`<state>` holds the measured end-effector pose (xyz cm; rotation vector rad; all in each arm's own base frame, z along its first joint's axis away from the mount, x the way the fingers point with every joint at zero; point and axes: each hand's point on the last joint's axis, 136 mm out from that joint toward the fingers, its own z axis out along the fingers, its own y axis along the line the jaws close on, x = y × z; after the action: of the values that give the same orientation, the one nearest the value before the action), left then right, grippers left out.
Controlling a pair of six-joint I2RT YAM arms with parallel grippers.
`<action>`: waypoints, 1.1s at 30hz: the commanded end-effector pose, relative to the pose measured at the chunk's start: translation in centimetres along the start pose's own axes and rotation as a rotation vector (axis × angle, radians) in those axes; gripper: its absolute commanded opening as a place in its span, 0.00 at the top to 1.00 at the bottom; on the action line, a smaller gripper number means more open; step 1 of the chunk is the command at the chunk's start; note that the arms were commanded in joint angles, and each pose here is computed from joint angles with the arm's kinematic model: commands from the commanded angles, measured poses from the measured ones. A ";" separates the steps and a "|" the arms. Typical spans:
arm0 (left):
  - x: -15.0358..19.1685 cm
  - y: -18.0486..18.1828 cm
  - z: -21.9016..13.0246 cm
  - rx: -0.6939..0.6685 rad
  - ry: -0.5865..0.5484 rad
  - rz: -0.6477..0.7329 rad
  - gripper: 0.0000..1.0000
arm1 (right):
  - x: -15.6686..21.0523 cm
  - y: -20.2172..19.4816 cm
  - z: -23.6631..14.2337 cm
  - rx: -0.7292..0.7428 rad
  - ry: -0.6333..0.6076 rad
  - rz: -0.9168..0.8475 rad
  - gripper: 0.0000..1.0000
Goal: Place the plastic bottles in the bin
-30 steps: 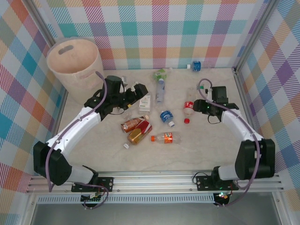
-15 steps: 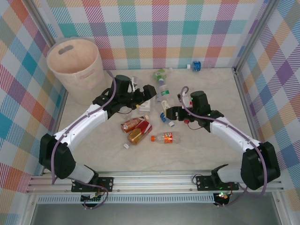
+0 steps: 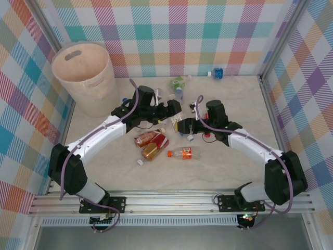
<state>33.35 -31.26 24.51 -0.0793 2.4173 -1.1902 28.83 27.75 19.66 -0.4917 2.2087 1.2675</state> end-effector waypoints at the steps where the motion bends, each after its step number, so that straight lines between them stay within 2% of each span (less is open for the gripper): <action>1: 0.5 -0.9 0.4 0.018 0.030 0.020 0.05 | -2.0 3.2 0.0 -0.112 -0.042 -0.086 0.49; 6: 0.7 -0.4 0.8 -0.007 0.043 0.017 0.14 | -2.2 3.7 0.1 -0.117 -0.033 -0.100 0.48; 11: 0.7 1.0 0.9 -0.093 0.028 0.022 0.28 | -2.3 4.3 0.3 -0.116 -0.002 -0.106 0.48; 17: 0.5 1.4 0.7 -0.118 0.011 0.024 0.41 | -2.5 4.5 0.5 -0.117 0.032 -0.087 0.44; 23: -0.2 1.3 0.6 -0.116 -0.028 0.005 0.45 | -2.5 4.6 0.5 -0.122 0.029 -0.081 0.30; 26: -0.9 1.4 0.0 -0.133 -0.059 0.005 0.45 | -2.4 4.6 0.3 -0.106 0.039 -0.079 0.15; 33: -4.2 2.8 -4.1 -0.296 -0.220 0.050 0.45 | -2.9 4.7 -1.2 -0.045 -0.030 -0.148 0.06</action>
<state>35.16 -28.37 23.07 -0.2013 2.4507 -0.8855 28.88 29.32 22.77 -0.5860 2.1775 1.2672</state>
